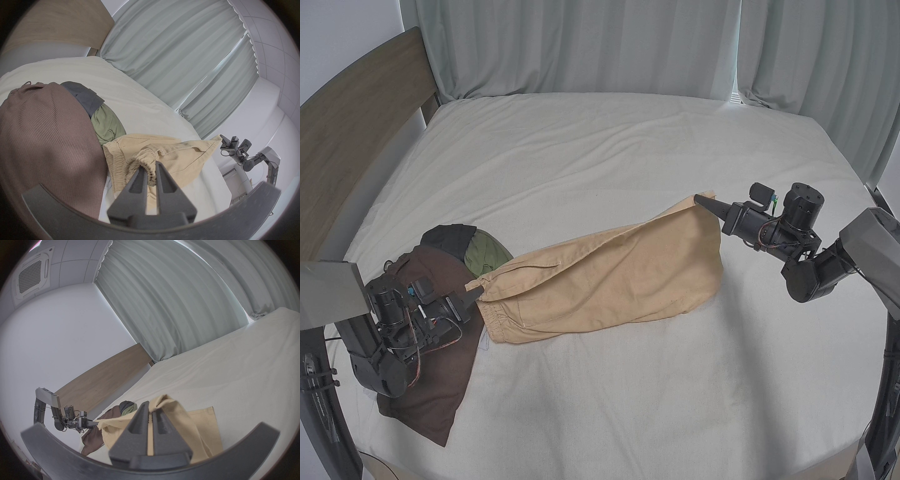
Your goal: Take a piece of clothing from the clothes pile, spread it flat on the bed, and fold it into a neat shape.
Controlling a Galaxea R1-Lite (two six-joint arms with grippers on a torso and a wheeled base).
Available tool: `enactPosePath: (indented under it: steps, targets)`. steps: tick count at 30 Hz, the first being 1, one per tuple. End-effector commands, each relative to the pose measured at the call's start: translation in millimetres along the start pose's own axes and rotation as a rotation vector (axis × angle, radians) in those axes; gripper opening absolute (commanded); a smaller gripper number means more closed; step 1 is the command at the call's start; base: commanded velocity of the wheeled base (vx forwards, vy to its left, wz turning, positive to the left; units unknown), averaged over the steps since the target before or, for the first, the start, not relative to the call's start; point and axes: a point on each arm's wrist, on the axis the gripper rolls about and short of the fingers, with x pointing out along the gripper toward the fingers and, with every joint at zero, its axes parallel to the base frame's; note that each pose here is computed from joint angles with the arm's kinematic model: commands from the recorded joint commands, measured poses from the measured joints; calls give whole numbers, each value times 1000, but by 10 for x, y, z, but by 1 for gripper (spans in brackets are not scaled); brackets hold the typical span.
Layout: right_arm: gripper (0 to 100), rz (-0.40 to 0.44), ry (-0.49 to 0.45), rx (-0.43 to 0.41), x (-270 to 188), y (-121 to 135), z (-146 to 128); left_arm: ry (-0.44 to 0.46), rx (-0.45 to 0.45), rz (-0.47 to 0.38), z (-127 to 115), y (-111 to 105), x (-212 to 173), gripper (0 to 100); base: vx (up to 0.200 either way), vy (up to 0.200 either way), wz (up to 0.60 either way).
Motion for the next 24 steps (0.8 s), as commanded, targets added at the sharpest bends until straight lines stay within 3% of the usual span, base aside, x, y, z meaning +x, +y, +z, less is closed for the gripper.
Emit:
enactPosePath:
  steps: [1, 24]
  targets:
    - [0, 1, 3, 2, 83, -71, -19, 9, -8, 5, -42, 42, 43, 0, 0, 0, 0]
    - [0, -15, 27, 23, 377, -392, -139, -2, -58, 42, -159, 156, 271, 0, 0, 0, 0]
